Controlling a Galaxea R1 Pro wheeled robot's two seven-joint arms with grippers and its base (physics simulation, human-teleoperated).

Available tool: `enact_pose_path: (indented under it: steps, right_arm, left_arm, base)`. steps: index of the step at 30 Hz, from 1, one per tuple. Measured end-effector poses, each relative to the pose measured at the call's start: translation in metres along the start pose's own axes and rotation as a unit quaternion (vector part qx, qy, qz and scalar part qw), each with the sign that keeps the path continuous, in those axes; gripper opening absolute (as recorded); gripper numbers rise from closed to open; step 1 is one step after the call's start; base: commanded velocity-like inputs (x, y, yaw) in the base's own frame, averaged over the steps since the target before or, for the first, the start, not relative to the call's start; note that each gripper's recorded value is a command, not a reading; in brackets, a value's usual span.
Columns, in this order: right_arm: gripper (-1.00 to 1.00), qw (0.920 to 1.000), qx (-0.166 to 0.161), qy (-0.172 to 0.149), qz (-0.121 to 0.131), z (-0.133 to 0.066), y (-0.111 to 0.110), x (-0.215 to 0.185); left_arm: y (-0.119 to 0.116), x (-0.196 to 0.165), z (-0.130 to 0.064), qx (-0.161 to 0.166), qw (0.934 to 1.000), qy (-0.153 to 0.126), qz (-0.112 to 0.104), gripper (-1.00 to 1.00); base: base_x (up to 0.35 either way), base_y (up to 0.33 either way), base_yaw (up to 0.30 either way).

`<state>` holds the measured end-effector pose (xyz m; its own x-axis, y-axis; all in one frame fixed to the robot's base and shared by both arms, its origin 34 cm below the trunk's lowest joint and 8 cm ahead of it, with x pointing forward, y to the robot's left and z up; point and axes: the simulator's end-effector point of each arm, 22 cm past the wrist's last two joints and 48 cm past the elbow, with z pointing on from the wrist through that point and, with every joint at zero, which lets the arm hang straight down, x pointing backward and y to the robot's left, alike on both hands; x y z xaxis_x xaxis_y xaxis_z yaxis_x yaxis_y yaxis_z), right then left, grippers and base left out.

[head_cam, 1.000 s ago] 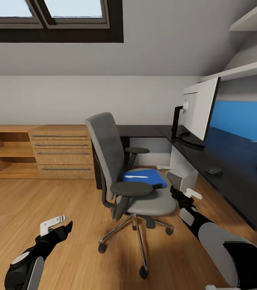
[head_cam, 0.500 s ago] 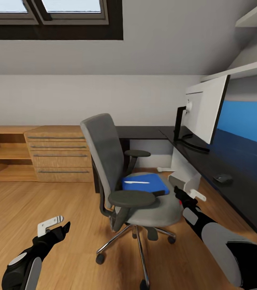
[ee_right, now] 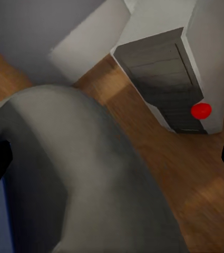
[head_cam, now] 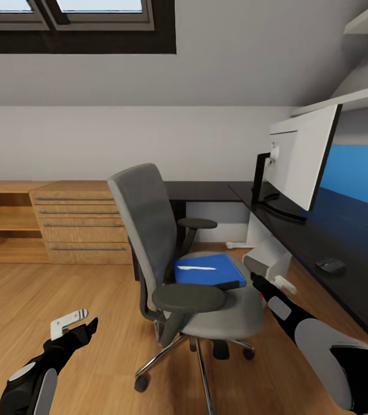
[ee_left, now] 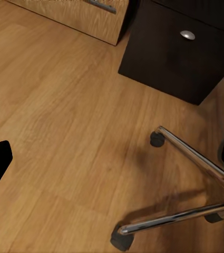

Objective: In the bedroom, organize the workspace by keeping the computer under the desk, ensuring the monitor is on the desk, placing the keyboard on the desk next to the monitor, placing the mouse on the desk next to the keyboard, moving the folder from the swivel chair onto the desk next to the mouse, stacking the notebook on top of the folder with the pen on top of the notebook, and positioning the swivel chair next to the desk.

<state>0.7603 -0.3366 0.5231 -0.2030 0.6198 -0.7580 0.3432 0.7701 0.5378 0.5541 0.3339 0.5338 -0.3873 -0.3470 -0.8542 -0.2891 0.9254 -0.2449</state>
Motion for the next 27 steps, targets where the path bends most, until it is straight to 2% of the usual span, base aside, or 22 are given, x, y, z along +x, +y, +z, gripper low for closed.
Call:
enact_pose_path:
  steps: [6, 9, 13, 17, 20, 27]
  right_arm:
    - [1.0, 0.9988, -0.021, 0.036, 0.025, 0.0, 0.004, 0.011]
    - [1.0, 0.9952, -0.034, 0.078, 0.049, -0.002, 0.008, 0.026]
    - [1.0, 0.992, -0.037, 0.1, 0.067, -0.004, 0.009, 0.034]
    - [1.0, 0.9822, -0.043, 0.147, 0.108, -0.01, 0.014, 0.052]
    - [1.0, 0.9816, -0.044, 0.15, 0.11, -0.01, 0.015, 0.053]
    - [1.0, 0.9822, -0.041, 0.15, 0.105, -0.009, 0.011, 0.053]
  left_arm:
    - [0.0, 0.0, 0.0, 0.0, 1.0, 0.0, 0.0, 1.0]
    - [0.0, 0.0, 0.0, 0.0, 1.0, 0.0, 0.0, 1.0]
    - [0.0, 0.0, 0.0, 0.0, 1.0, 0.0, 0.0, 1.0]
    - [0.0, 0.0, 0.0, 0.0, 1.0, 0.0, 0.0, 1.0]
    - [-0.001, 0.001, 0.0, 0.001, 1.0, 0.0, 0.0, 1.0]
    - [-0.001, 0.002, 0.001, 0.0, 1.0, 0.002, 0.0, 1.0]
  base:
    - [0.024, 0.0, 0.0]
    - [0.005, 0.0, 0.0]
    - [0.002, 0.0, 0.0]
    - [0.0, 0.0, 0.0]
    - [0.0, 0.0, 0.069]
    - [0.0, 0.0, 0.233]
